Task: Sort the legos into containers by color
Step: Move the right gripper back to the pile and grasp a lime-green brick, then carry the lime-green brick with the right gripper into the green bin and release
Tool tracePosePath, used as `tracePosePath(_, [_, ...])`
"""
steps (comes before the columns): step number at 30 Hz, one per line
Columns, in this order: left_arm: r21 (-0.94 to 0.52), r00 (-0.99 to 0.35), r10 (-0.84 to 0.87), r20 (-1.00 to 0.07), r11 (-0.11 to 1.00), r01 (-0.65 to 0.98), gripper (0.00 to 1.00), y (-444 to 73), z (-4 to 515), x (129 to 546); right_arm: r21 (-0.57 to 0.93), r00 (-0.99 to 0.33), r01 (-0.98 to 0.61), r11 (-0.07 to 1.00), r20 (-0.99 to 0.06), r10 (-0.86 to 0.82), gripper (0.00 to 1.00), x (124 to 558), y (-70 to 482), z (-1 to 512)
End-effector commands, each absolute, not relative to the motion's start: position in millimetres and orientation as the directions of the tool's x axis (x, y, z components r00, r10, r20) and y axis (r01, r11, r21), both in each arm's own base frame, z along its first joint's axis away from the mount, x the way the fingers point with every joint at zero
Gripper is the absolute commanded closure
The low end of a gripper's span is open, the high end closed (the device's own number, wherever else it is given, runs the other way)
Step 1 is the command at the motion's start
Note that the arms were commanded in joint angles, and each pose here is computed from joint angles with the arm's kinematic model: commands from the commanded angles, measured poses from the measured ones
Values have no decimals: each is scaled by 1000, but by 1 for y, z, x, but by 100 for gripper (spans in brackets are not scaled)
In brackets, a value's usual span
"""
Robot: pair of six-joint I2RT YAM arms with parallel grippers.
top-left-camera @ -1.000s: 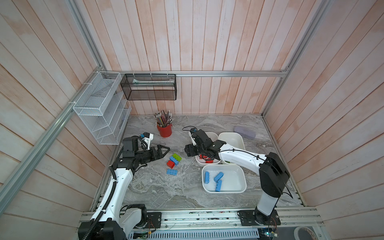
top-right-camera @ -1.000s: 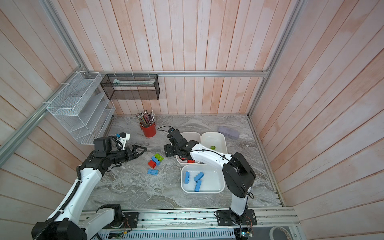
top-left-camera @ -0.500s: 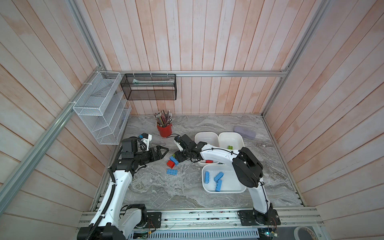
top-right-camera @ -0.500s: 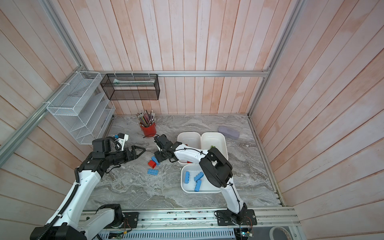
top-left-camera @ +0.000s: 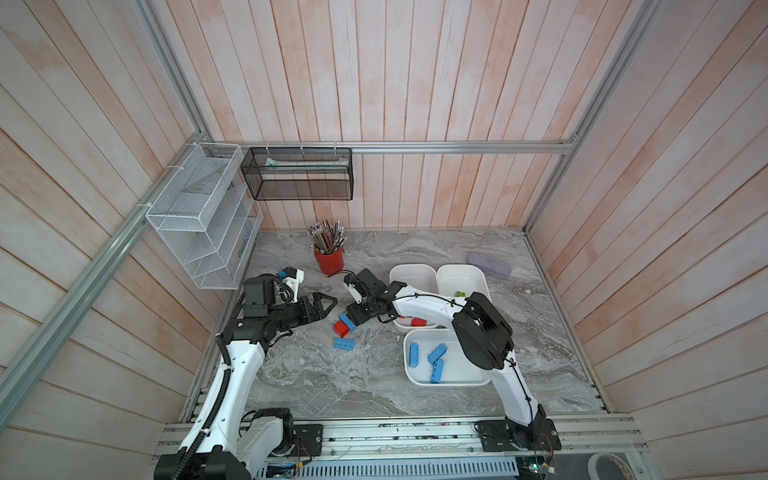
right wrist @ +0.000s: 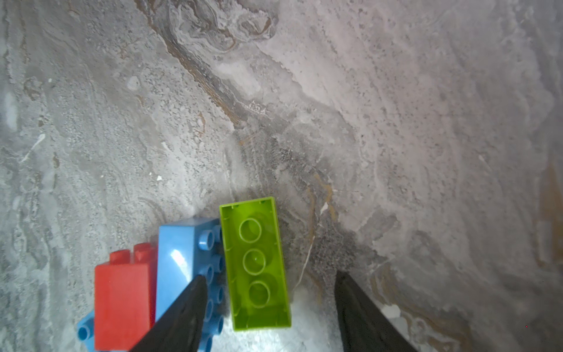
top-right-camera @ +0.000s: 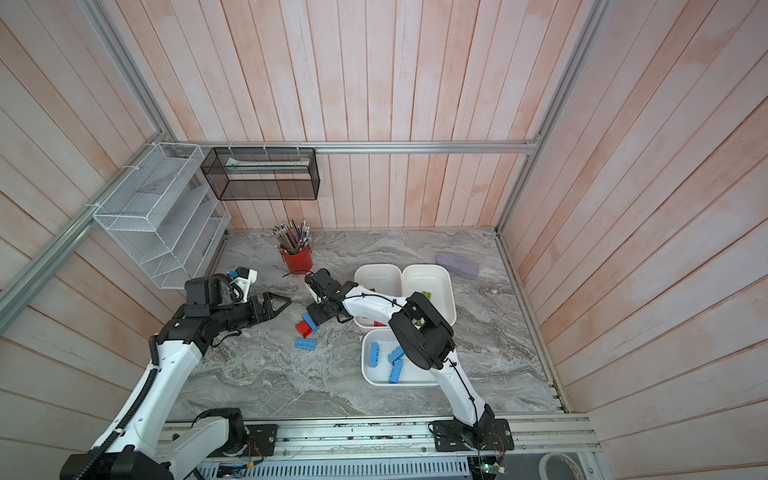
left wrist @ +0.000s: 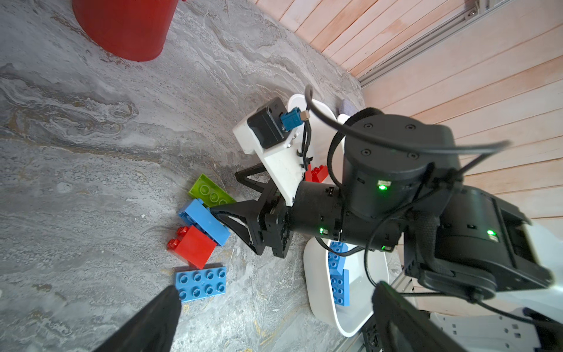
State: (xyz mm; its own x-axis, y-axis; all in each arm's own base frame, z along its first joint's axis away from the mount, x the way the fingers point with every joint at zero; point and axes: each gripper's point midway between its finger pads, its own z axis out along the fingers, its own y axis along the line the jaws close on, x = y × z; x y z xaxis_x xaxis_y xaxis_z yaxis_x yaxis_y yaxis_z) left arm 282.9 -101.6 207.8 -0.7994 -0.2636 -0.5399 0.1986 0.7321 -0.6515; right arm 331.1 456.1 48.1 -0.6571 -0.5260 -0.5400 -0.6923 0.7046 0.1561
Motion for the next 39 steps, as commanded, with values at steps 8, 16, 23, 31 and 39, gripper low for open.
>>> tracePosePath(8, [-635,-801,-244,-547,744,207,0,-99,202,281,116,-671,-697,708,-452,-587,37,324,453,15])
tracePosePath(16, [-634,-803,-241,-545,745,207,0,-100,200,281,129,-674,-690,712,-475,-566,40,325,456,20])
tracePosePath(23, [-630,-803,-238,-547,749,207,0,-99,200,282,105,-682,-688,718,-433,-590,45,323,450,6])
tracePosePath(31, [-632,-804,-239,-545,746,207,0,-99,200,282,-19,-683,-656,755,-410,-604,65,335,430,7])
tracePosePath(39, [-679,-781,-264,-567,686,261,0,-109,227,284,85,-656,-645,759,-571,-494,70,339,437,94])
